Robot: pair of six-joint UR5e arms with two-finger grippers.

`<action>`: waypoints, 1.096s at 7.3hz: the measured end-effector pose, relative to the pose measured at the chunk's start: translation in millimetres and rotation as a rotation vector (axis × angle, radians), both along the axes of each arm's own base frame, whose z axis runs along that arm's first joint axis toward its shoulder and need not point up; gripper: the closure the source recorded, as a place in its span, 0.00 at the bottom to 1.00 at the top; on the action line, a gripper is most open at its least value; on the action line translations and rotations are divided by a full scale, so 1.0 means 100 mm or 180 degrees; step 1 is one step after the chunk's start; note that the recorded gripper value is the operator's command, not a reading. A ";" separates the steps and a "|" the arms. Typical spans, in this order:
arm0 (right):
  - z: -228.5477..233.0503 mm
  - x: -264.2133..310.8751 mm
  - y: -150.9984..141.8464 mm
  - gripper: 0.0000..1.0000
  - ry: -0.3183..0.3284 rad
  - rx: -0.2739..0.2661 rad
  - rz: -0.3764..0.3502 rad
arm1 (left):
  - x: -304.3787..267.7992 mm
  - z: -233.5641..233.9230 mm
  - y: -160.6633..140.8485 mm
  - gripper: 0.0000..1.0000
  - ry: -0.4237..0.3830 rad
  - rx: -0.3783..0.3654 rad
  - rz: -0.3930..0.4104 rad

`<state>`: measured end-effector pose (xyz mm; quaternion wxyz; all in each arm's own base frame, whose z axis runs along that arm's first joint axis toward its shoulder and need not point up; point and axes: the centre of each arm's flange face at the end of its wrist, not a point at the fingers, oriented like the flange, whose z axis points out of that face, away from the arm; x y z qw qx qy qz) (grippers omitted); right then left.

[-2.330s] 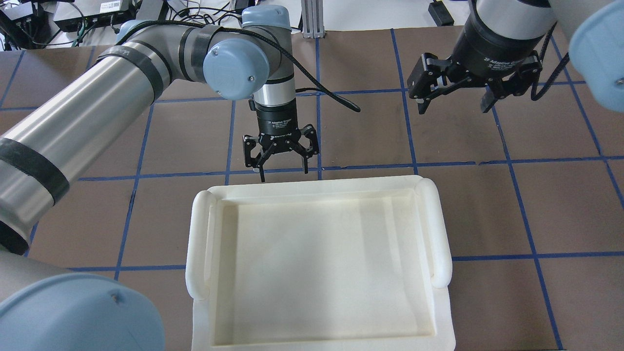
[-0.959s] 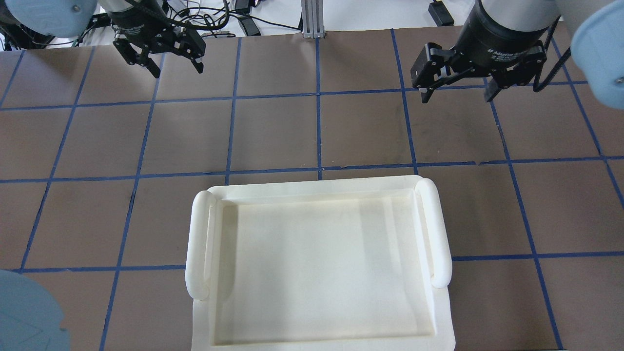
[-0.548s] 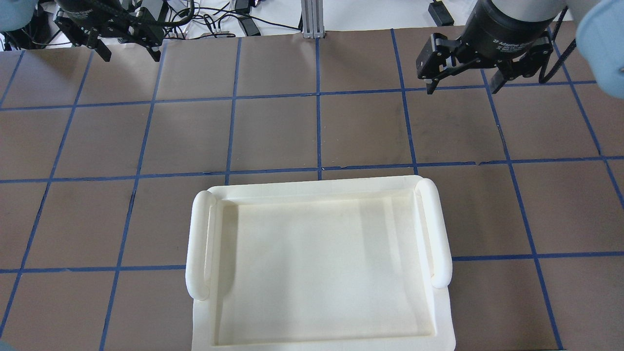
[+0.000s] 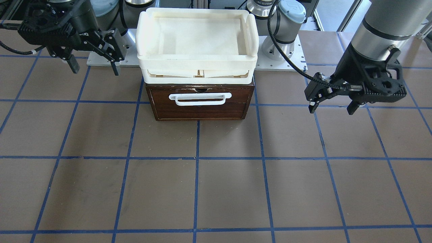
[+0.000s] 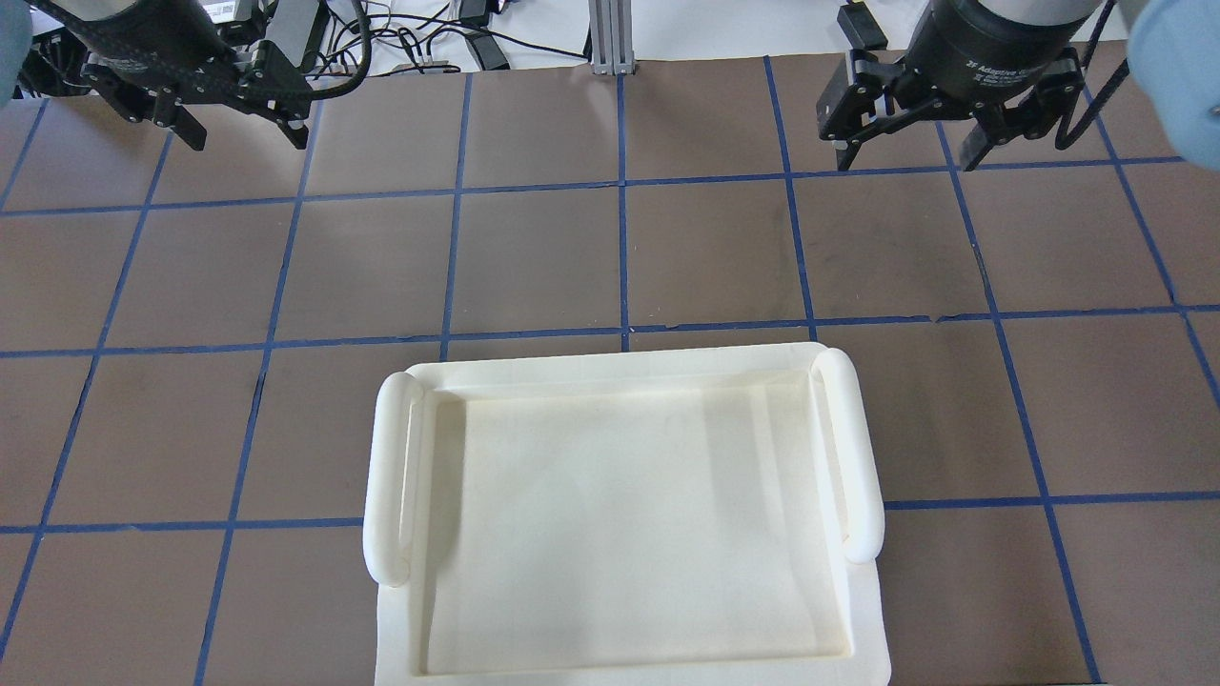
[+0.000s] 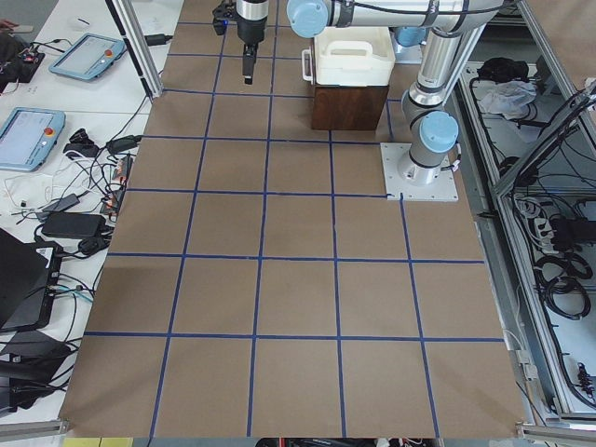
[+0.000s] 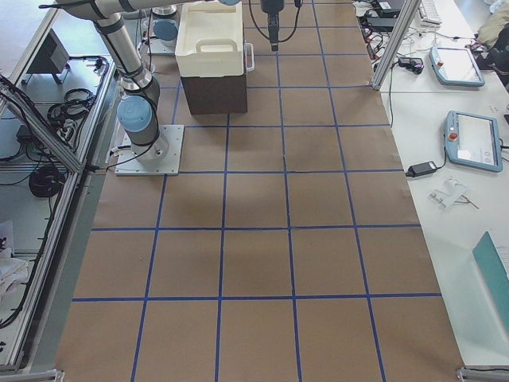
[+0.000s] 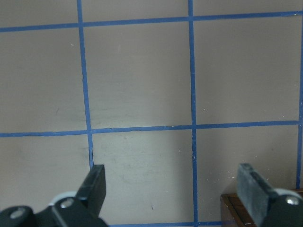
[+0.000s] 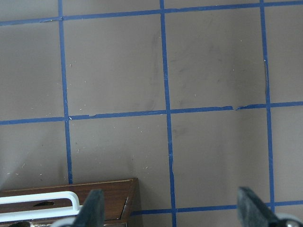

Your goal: Put scissors in drawer and close it

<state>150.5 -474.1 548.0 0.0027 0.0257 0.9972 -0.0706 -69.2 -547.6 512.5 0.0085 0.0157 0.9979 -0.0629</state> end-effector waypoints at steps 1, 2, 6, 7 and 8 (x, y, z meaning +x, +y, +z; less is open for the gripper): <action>0.00 0.00 0.00 0.00 -0.0003 0.0001 -0.0001 | -0.02 -0.05 0.10 0.00 0.0005 -0.0007 0.0027; 0.00 0.00 0.00 0.00 -0.0005 0.0002 -0.0002 | -0.04 -0.09 0.13 0.00 0.0019 -0.0026 0.0097; -0.01 -0.01 0.00 0.00 -0.0015 0.0009 0.0000 | -0.27 -0.10 0.21 0.00 0.0057 -0.0080 0.0303; -0.01 -0.01 0.00 0.00 -0.0014 0.0011 -0.0002 | -0.31 -0.08 0.24 0.00 0.0051 -0.0089 0.0290; -0.01 -0.02 0.00 0.00 -0.0017 0.0012 0.0002 | -0.32 -0.08 0.27 0.00 0.0047 -0.0088 0.0283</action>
